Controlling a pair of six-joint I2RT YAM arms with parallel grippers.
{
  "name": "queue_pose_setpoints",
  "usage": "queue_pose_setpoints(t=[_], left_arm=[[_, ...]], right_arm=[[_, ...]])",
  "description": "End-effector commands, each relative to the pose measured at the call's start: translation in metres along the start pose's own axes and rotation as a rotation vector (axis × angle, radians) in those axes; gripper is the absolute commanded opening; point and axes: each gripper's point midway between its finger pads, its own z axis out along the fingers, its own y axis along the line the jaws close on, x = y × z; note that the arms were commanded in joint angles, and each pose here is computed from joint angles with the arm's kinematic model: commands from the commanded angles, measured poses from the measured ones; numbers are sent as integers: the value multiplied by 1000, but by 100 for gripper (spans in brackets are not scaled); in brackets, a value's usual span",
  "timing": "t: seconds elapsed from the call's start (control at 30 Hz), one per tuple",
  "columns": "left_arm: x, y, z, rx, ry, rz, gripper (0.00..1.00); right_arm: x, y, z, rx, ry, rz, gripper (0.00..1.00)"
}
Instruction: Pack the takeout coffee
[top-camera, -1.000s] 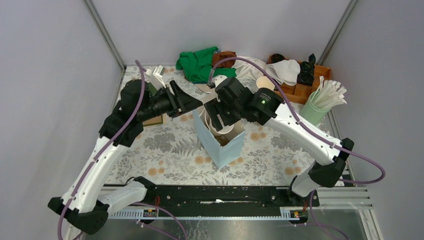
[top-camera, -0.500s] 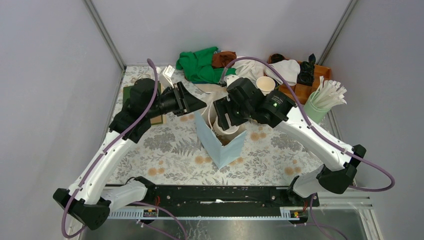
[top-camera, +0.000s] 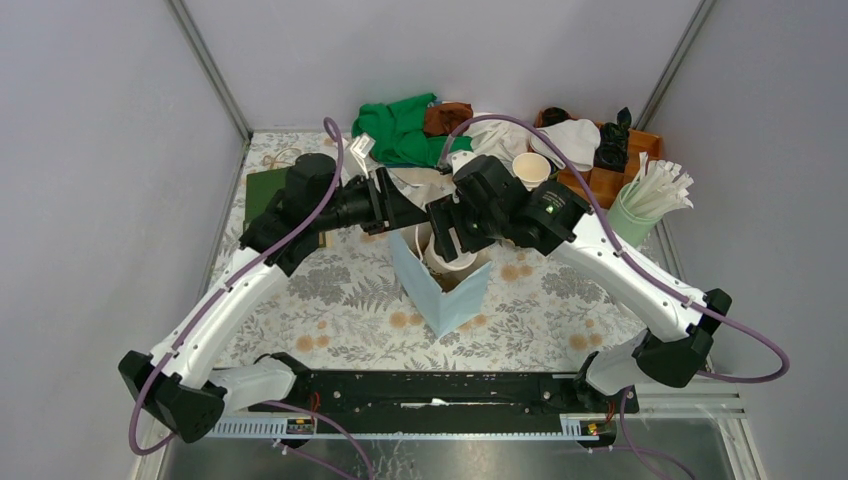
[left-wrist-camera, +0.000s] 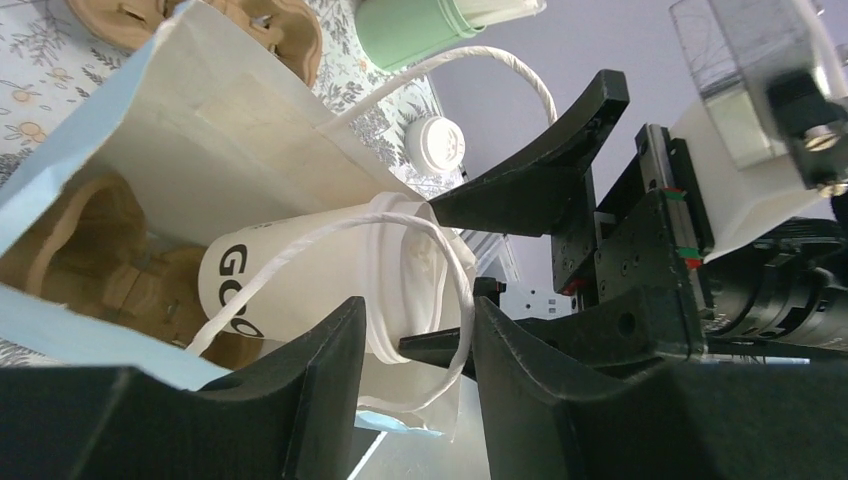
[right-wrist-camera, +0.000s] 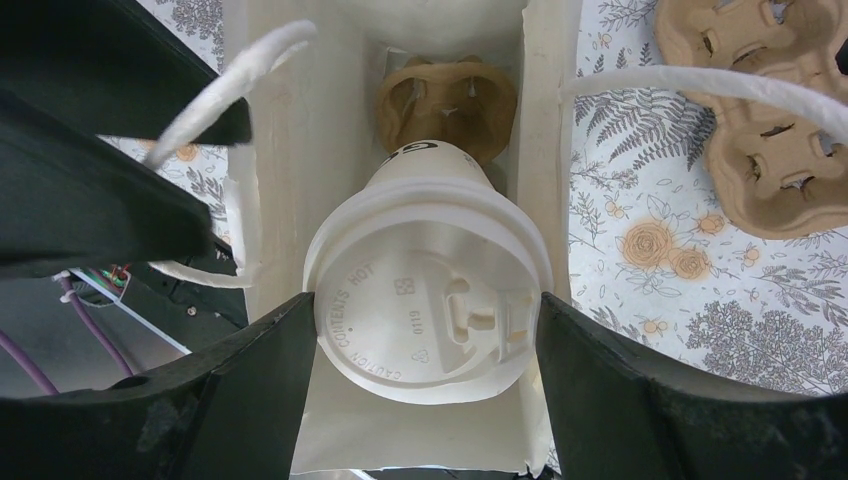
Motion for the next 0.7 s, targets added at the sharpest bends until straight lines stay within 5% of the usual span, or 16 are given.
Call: queue_pose_setpoints(t=[0.0,0.23,0.67], left_arm=[[-12,-32,1,93,-27,83,46],[-12,-30,-18,30,-79,73,0],[16,-15,-42,-14,-62,-4,0]], right_arm=[[-19,6,-8,-32,-56,-1,55],[-25,14,-10,-24,-50,-44,54],[0,24,26,55,86,-59,50]])
